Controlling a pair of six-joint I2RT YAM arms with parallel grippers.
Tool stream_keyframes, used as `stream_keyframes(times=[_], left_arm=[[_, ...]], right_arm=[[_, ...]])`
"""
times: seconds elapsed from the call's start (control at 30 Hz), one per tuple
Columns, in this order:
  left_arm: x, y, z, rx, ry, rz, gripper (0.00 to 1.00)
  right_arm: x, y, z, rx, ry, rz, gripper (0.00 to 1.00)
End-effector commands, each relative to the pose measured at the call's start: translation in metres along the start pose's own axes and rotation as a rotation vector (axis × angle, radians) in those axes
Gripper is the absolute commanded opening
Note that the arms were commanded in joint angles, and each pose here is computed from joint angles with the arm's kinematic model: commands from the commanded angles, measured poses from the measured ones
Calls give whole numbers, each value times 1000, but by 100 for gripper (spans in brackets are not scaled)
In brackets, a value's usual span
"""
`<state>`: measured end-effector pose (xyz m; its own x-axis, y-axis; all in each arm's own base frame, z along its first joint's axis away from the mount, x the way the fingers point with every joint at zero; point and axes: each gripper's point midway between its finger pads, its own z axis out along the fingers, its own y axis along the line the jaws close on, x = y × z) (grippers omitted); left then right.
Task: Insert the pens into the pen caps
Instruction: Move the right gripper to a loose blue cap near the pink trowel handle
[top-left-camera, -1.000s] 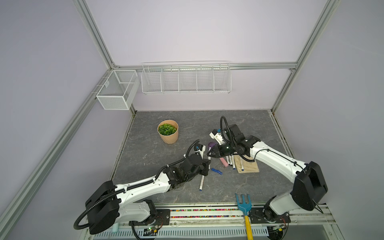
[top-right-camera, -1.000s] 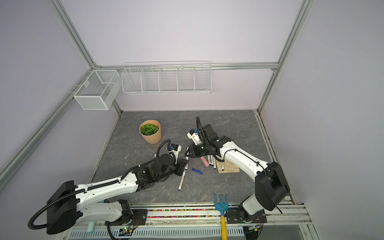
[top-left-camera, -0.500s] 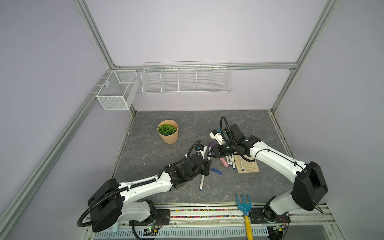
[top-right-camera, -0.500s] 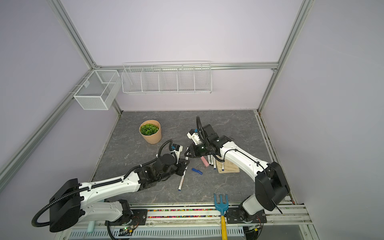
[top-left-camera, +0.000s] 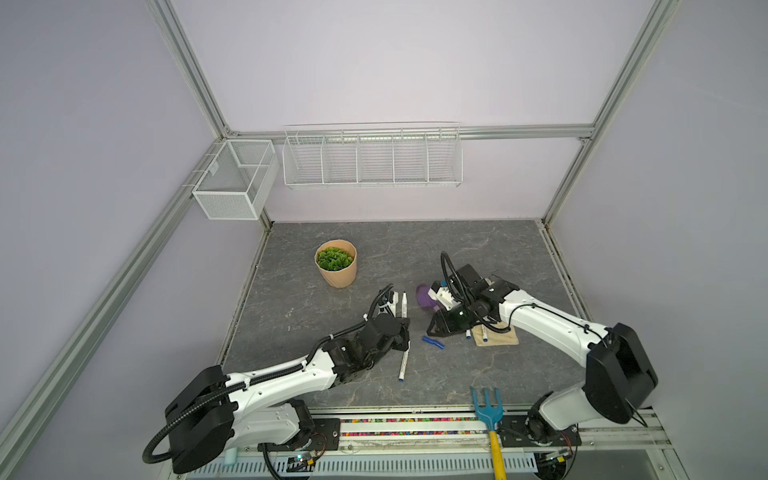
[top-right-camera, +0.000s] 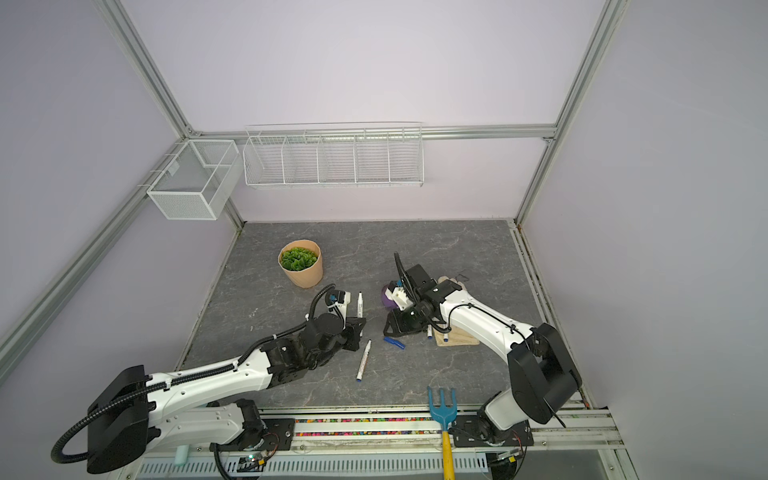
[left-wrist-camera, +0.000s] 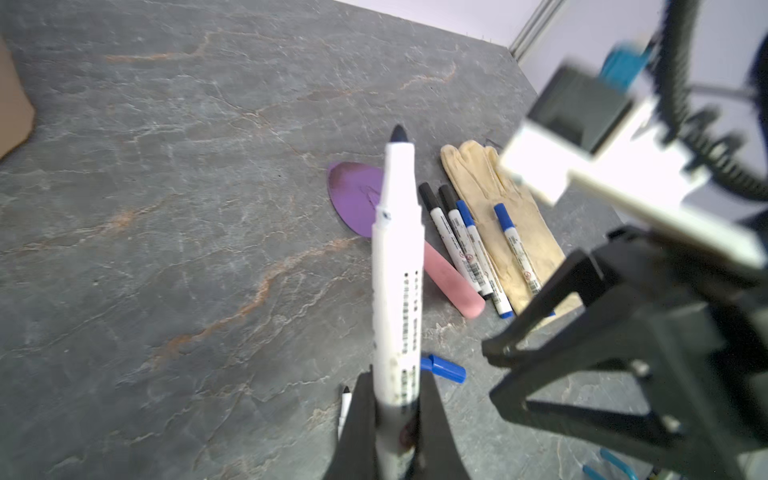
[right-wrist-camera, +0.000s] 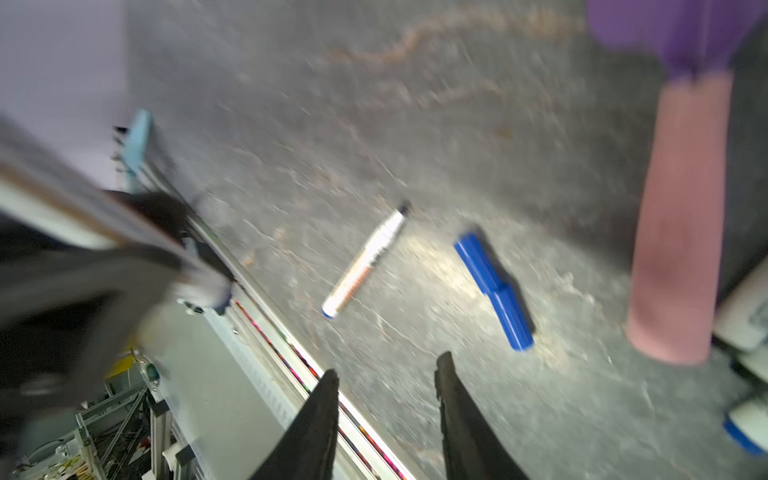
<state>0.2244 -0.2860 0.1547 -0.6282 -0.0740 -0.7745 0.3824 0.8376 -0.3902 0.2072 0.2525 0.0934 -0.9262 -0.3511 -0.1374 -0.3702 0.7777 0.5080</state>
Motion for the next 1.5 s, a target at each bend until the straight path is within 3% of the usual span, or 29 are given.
stream_keyframes(times=[0.0, 0.37, 0.83, 1.47], left_arm=[[-3, 13, -3, -54, -32, -29, 0], [1, 15, -4, -60, -14, -14, 0], [6, 25, -11, -81, -9, -14, 0], [11, 27, -8, -77, -4, -14, 0]], right_arm=[[44, -32, 20, 97, 178, 44, 42], [36, -47, 54, 125, 244, 77, 43], [-28, -74, 49, 335, 134, 78, 43], [-46, -46, 57, 277, 104, 13, 44]])
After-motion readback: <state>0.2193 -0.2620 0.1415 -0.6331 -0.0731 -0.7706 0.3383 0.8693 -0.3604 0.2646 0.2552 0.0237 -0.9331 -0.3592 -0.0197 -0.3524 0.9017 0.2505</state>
